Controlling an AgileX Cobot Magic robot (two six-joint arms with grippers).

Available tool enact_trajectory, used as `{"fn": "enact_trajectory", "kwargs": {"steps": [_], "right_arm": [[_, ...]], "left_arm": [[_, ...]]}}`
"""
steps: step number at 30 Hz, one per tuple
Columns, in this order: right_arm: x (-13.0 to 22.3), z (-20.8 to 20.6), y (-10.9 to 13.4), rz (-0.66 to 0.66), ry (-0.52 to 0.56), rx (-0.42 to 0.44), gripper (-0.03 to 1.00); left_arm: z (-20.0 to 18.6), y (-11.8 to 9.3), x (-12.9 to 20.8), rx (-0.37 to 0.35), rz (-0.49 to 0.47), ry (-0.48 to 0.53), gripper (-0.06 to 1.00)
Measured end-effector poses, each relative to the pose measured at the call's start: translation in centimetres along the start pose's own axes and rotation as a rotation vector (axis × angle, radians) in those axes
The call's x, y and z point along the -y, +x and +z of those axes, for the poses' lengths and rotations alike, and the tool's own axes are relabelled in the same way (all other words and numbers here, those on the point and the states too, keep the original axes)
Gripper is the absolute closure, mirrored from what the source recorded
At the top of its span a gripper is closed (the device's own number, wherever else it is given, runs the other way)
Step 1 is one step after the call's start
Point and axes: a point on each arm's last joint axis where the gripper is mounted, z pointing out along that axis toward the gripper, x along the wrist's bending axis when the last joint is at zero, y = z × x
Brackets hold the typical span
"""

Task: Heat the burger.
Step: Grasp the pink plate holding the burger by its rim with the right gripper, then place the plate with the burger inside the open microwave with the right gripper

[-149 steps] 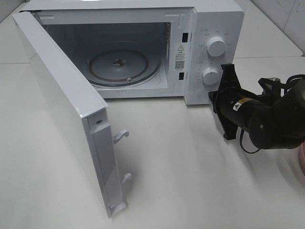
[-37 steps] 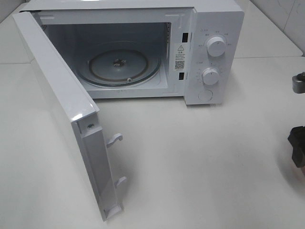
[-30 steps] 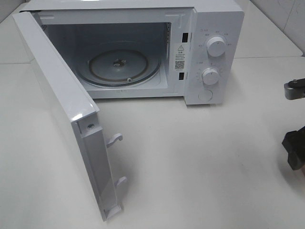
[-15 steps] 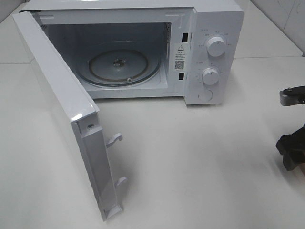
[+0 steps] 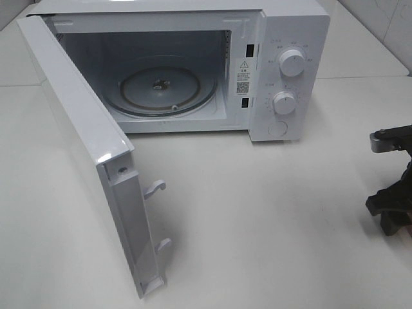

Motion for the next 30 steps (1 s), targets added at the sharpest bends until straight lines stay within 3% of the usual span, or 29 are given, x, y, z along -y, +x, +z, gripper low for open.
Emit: {"fn": "enact_trajectory", "kwargs": {"steps": [3,4,5,6,8,9,10,11,14,30], "right_arm": [[-0.01,0.00,-0.09,0.006,-0.001,0.010,0.38],[-0.01,0.00,-0.16,0.015,-0.001,0.018,0.48],[-0.01,0.00,-0.16,0.015,-0.001,0.018,0.48],[0.01,0.00,-0.23,0.021,0.000,0.022,0.58],[0.01,0.00,-0.23,0.027,0.000,0.022,0.63],[0.02,0.00,-0.23,0.027,0.001,0.022,0.74],[0.02,0.00,-0.23,0.027,0.001,0.022,0.74],[0.04,0.00,-0.23,0.028,0.003,0.023,0.84],[0.18,0.00,-0.25,0.035,0.018,0.026,0.93],[0.57,-0.02,-0.44,0.047,0.060,0.047,0.95]], "left_arm": [[0.00,0.00,0.00,0.000,0.000,0.000,-0.05],[0.00,0.00,0.00,0.000,0.000,0.000,-0.05],[0.00,0.00,0.00,0.000,0.000,0.000,-0.05],[0.00,0.00,0.00,0.000,0.000,0.000,-0.05],[0.00,0.00,0.00,0.000,0.000,0.000,-0.05],[0.00,0.00,0.00,0.000,0.000,0.000,-0.05],[0.00,0.00,0.00,0.000,0.000,0.000,-0.05],[0.00,0.00,0.00,0.000,0.000,0.000,-0.05],[0.00,0.00,0.00,0.000,0.000,0.000,-0.05],[0.00,0.00,0.00,0.000,0.000,0.000,-0.05]]}}
